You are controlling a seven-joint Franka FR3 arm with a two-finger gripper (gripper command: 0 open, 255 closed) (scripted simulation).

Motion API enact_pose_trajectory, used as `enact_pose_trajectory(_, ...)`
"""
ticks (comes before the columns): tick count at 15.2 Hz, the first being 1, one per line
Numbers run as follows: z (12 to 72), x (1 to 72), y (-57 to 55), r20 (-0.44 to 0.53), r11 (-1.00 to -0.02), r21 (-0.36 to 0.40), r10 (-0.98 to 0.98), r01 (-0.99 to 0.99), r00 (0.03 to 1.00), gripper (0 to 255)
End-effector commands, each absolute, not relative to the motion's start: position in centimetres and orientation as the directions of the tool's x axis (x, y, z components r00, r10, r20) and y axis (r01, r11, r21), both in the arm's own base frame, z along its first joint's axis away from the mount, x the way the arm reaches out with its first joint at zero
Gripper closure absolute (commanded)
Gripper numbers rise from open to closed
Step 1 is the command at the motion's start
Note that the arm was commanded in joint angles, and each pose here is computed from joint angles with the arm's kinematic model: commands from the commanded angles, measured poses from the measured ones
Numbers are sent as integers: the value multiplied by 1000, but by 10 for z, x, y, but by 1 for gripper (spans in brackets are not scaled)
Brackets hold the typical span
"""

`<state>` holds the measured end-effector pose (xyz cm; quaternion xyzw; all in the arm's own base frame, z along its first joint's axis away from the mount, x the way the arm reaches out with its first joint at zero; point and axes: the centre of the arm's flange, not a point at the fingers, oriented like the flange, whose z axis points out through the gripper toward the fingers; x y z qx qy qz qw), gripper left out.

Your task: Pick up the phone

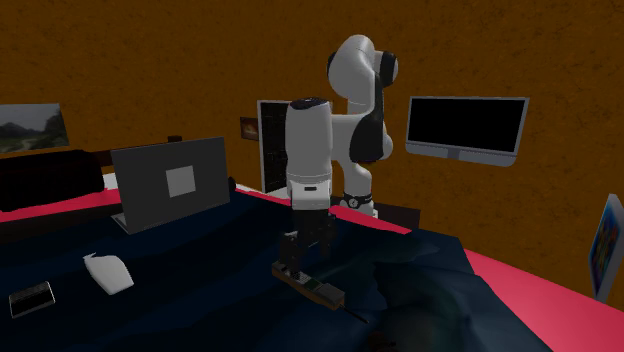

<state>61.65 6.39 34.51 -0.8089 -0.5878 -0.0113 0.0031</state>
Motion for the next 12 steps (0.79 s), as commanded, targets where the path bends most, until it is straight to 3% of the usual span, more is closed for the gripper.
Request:
enact_pose_trajectory(1, 332, 623, 74, 21, -262, 5, 965, 965, 261, 0)
enact_pose_trajectory(10, 292, 623, 74, 21, -262, 5, 965, 965, 261, 0)
enact_pose_trajectory(11, 292, 623, 75, 21, -262, 5, 965, 965, 261, 255)
enact_pose_trajectory(12, 292, 623, 75, 21, -262, 5, 965, 965, 261, 255)
